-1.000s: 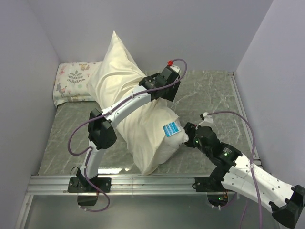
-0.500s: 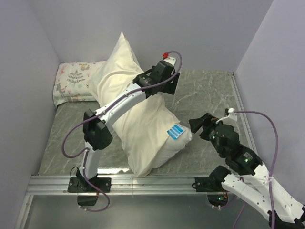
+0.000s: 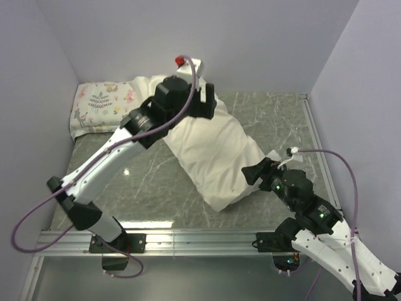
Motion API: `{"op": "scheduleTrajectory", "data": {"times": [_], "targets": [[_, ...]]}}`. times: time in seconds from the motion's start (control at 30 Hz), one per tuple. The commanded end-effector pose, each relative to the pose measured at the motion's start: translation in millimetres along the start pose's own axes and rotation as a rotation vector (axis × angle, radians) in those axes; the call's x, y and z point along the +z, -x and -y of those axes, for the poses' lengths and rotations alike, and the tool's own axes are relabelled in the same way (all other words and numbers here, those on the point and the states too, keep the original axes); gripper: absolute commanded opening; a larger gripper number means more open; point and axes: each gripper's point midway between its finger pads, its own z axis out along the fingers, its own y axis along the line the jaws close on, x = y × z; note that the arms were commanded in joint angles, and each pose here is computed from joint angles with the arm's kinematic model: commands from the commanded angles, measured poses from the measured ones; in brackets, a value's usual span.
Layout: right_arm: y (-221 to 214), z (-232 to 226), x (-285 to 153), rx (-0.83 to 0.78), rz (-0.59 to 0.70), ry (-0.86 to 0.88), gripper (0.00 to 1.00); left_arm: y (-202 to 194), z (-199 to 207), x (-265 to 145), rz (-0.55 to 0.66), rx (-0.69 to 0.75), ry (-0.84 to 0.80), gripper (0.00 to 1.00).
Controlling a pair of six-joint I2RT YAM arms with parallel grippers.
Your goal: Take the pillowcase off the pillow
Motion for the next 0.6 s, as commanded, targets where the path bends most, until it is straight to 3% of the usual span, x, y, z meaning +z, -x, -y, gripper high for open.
{"op": "scheduleTrajectory", "data": {"times": [0.0,0.17,0.37,0.5,0.53,0.57], "targets": [[-39.6,8.5,11.1,0.017,-0.092,0.043,0.85,-57.3,17.0,-20.8,-0.105,0.039,-0.046,0.86],[-56.7,5.2,16.9,0.033,-0.127,0.100,0.84,-165.4,42.8,-56.0,-0.261,0.085,-0.064,0.86],[-56.4,7.8,21.8,0.030,-0.120,0.081,0.83,-229.0,84.1,-87.0,-0.289,0.089,-0.157,0.87],[-49.2,-9.9,19.3,0.044,-0.122,0.142,0.55,-241.0,96.0,-90.9,-0.295,0.131,-0.124,0.88],[-47.2,-14.5,17.7,0.046,-0.122,0.160,0.40,-240.4,100.0,-92.2,-0.288,0.126,-0.119,0.88],[-42.8,-20.0,14.6,0.047,-0.116,0.181,0.33,-241.5,102.8,-92.0,-0.288,0.126,-0.119,0.88]]}}
